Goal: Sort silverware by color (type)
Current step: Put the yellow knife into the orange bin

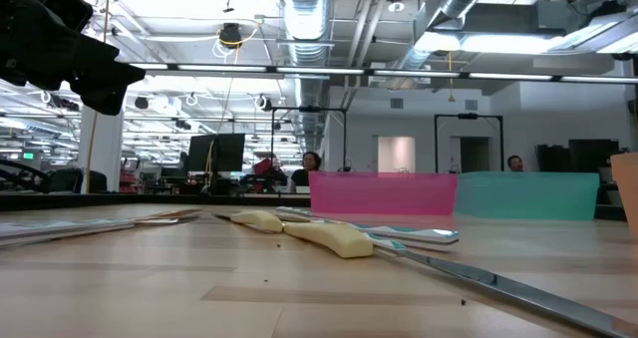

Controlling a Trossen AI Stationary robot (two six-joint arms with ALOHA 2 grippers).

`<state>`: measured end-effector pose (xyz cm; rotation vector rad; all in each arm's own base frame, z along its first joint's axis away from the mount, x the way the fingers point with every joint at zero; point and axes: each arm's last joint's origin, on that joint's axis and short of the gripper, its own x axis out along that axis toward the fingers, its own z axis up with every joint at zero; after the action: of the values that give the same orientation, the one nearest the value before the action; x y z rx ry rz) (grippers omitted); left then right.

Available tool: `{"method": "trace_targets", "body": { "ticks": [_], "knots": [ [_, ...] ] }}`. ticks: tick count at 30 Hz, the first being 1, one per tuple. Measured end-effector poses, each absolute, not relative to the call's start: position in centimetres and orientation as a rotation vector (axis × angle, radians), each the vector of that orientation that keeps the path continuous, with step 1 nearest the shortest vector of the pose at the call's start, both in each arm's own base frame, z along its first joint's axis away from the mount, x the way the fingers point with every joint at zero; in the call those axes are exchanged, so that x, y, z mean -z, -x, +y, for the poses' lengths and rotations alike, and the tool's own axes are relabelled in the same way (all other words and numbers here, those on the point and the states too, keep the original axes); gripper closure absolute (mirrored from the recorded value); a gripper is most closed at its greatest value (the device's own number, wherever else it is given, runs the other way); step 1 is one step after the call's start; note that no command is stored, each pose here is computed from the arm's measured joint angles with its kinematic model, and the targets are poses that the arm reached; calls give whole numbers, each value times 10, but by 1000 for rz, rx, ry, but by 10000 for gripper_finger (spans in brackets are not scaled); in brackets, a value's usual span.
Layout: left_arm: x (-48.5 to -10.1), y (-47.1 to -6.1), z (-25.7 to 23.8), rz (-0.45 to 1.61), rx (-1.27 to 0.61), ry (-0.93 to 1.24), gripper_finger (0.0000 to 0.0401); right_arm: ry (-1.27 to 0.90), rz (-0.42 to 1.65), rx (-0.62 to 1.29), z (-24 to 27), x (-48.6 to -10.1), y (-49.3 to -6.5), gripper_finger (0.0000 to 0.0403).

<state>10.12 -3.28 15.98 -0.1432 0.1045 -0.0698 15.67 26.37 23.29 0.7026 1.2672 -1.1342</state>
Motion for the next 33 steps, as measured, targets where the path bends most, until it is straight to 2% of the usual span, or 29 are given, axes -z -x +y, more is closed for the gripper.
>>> {"method": "trace_targets", "body": {
  "ticks": [29,33],
  "knots": [
    [-160,-101,-33,105,70,143,232,-599,1304,1188,286,-189,-158,351],
    [-160,-101,-33,105,70,143,232,-591,1318,1186,285,-189,-158,334]
  ]
}}
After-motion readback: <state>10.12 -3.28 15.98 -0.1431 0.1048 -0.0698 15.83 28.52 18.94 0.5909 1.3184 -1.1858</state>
